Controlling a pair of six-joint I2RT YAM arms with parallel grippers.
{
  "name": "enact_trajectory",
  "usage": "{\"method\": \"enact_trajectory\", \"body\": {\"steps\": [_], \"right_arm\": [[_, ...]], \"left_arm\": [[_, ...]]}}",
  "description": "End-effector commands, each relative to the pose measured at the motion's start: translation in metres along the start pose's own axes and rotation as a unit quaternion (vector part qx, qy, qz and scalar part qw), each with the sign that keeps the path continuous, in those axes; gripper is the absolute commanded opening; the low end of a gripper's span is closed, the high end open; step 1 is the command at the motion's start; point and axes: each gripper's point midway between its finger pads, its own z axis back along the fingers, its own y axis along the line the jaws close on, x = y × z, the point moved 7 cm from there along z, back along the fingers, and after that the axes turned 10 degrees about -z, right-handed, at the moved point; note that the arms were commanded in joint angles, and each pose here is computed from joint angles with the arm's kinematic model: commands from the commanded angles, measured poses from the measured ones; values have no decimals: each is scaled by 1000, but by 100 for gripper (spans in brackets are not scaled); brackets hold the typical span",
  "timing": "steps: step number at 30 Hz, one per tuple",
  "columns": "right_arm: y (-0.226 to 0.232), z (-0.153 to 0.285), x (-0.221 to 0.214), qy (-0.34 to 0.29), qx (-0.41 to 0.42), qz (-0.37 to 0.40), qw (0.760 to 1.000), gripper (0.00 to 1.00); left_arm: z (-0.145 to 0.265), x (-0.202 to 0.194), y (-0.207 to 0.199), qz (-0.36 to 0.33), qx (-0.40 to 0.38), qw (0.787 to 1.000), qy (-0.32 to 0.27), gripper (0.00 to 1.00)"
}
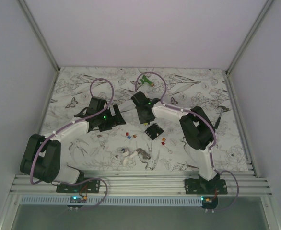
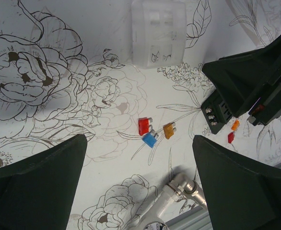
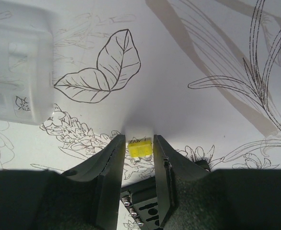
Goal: Snap on the fuse box
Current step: Pick up the fuse from the center of the board.
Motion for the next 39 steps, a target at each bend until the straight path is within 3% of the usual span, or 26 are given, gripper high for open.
{"method": "enact_trajectory", "body": {"steps": [1, 16, 27, 39], "right_arm": [[-4, 3, -2, 25, 7, 7, 1000, 36], [-6, 4, -4, 42, 19, 16, 999, 37], [-9, 7, -4, 38, 14, 16, 999, 25], [2, 35, 17, -22, 69, -31, 997, 22]], "left_arm": [[5, -2, 1, 0, 1, 1000, 7, 97], [5, -3, 1, 0, 1, 1000, 7, 97], [6, -2, -1, -1, -6, 1000, 8, 97], [11, 1, -26, -35, -55, 998, -22, 91]]}}
